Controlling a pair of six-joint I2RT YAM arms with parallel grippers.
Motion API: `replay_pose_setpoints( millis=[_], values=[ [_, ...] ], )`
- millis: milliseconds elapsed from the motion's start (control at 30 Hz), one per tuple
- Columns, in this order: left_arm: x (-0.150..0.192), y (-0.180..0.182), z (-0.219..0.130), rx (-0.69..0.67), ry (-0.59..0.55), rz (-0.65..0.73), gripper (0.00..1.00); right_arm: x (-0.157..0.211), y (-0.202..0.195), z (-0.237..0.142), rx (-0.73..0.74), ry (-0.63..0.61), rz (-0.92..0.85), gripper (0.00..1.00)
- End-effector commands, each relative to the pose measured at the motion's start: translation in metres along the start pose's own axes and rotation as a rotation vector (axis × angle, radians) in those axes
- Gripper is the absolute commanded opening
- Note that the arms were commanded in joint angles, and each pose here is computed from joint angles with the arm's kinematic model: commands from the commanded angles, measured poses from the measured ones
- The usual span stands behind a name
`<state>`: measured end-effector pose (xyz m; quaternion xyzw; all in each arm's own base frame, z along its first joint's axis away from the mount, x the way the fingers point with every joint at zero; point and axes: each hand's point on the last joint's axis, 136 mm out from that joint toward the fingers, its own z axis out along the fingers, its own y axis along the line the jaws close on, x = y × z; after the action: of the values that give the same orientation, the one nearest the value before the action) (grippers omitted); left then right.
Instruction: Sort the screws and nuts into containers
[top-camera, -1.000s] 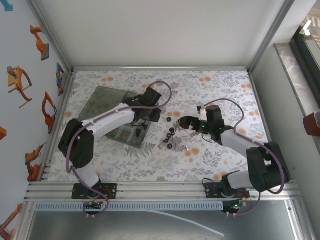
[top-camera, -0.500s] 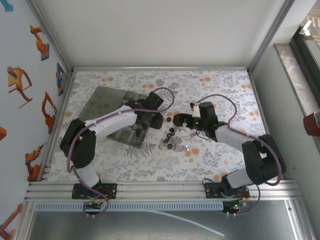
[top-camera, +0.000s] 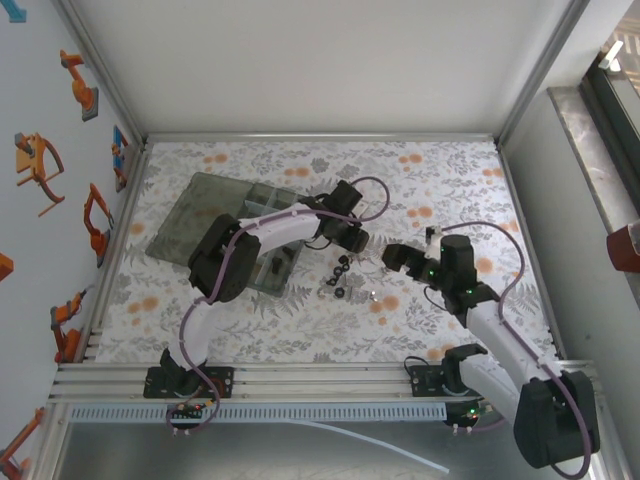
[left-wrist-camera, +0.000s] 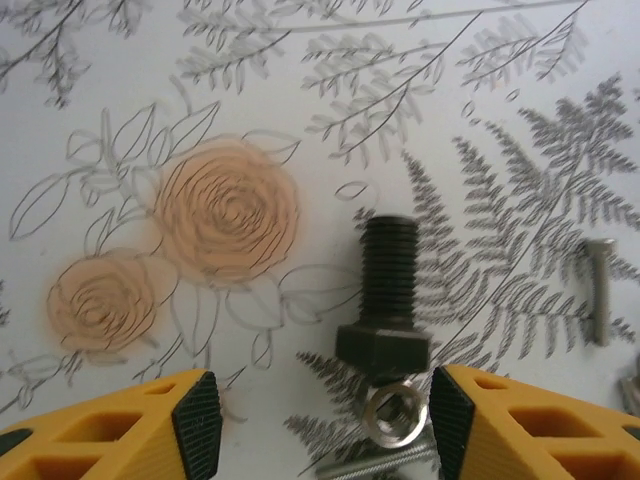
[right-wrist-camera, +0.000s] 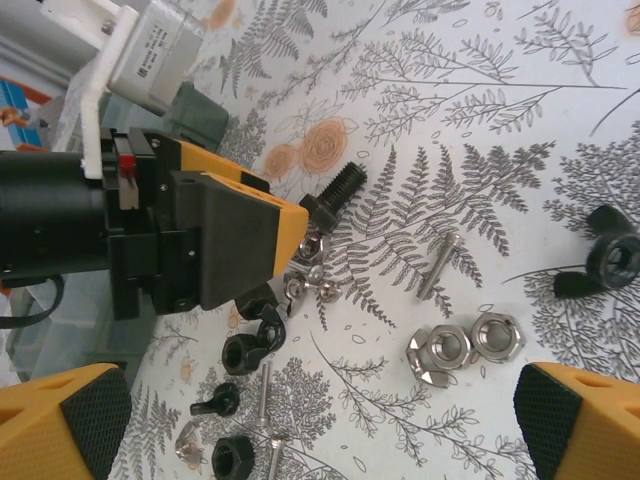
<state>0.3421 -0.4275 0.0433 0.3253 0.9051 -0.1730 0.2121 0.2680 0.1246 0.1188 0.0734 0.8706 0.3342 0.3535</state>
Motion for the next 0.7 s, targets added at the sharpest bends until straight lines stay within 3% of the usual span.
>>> replay_pose_setpoints(
  millis=[0,233,667],
  values=[
    [-0.021,-0.016,-0.001,0.026,-0.05,0.072,0.58,0.017,-0.009,-0.006,0.012,0.057,0.048,1.0],
    [-0.012,-0.009,0.018,-0.046,0.02,0.088,0.56,0.013,-0.009,-0.002,0.006,0.056,0.053,1.0],
    [0.008,-0.002,0.034,-0.125,0.117,0.139,0.42,0.008,-0.01,0.004,0.002,0.048,0.049,1.0]
  ],
)
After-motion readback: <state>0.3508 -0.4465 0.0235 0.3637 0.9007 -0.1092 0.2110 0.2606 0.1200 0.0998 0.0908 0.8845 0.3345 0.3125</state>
